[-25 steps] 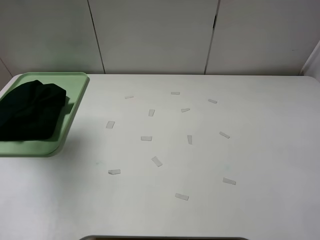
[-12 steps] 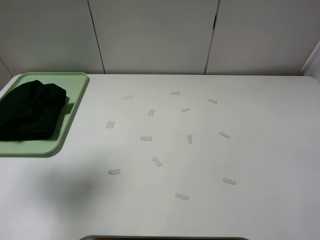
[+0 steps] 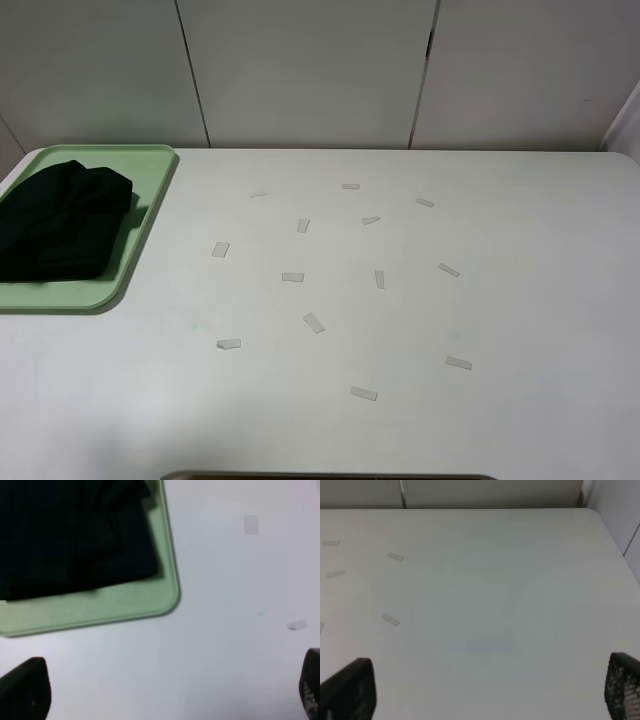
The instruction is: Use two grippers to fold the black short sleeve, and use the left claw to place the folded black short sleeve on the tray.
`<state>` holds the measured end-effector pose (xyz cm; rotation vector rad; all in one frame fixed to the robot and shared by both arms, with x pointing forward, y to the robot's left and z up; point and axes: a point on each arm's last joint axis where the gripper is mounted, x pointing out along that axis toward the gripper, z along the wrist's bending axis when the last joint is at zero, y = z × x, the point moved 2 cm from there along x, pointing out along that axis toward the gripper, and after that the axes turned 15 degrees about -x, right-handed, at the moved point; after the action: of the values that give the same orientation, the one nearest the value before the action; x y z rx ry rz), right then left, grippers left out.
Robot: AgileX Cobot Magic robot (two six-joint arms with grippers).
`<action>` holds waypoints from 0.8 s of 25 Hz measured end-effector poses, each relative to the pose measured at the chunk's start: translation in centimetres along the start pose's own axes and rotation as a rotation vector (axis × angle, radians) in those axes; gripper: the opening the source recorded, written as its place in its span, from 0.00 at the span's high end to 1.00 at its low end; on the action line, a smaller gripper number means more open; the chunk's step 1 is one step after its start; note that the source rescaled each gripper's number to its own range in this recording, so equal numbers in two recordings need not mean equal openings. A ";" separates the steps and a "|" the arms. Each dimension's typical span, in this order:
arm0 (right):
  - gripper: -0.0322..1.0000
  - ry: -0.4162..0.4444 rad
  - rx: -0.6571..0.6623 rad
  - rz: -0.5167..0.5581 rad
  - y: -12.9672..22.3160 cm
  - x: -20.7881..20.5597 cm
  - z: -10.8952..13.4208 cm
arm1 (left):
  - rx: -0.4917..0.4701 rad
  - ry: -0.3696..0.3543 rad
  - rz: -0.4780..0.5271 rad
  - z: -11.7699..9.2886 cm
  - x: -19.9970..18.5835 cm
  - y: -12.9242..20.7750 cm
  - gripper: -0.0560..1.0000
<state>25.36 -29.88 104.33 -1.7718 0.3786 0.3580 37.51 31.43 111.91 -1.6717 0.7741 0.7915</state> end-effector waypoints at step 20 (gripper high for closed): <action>0.00 0.000 0.000 0.000 0.0 0.0 0.0 | 0.171 -0.014 -0.404 -1.8 -5.6 13.5 0.00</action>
<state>25.36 -29.88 104.33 -1.7718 0.3786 0.3580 23.49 27.39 109.56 -1.5950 0.4566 0.4398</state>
